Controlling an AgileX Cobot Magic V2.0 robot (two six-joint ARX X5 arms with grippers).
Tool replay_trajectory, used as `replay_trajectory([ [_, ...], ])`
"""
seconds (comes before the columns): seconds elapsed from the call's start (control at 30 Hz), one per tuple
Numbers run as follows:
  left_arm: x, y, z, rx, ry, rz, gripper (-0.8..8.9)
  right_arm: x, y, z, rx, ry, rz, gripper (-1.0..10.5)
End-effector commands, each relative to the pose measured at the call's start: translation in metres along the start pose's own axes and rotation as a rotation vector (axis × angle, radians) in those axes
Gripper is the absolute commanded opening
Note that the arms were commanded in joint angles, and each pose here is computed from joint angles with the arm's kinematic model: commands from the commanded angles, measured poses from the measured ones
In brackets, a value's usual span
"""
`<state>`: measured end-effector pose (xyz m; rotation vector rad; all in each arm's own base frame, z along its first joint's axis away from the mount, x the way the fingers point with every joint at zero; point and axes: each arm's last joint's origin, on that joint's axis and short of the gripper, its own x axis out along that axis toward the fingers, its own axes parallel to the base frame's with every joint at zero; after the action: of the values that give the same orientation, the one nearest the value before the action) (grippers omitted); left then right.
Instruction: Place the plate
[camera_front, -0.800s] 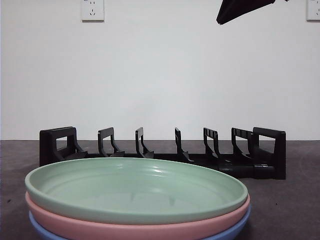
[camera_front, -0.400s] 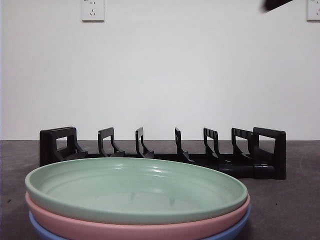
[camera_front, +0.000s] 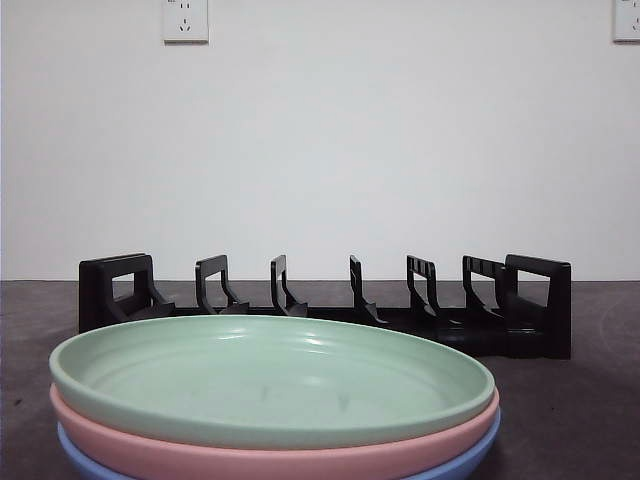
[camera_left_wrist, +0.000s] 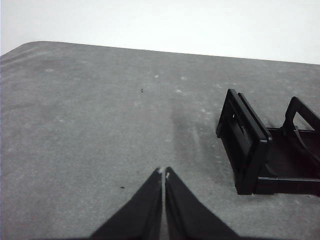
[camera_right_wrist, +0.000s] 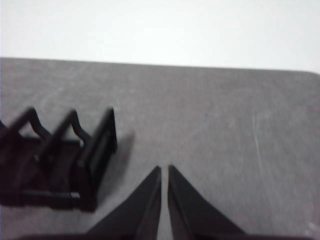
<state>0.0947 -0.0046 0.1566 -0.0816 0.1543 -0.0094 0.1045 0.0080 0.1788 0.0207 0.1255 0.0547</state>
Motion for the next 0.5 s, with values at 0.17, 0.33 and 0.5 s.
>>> replay_trajectory([
  [0.17,0.002,0.000,-0.006,0.000,0.023,0.001,0.07,-0.006,-0.004,-0.024,0.021,-0.015,-0.035,0.2],
  [0.33,0.002,0.000,-0.006,0.000,0.023,0.001,0.07,-0.005,-0.006,-0.026,0.023,0.003,-0.050,0.2],
  [0.5,0.002,0.000,-0.007,0.000,0.024,0.001,0.07,-0.005,-0.005,-0.026,0.023,0.005,-0.048,0.2],
])
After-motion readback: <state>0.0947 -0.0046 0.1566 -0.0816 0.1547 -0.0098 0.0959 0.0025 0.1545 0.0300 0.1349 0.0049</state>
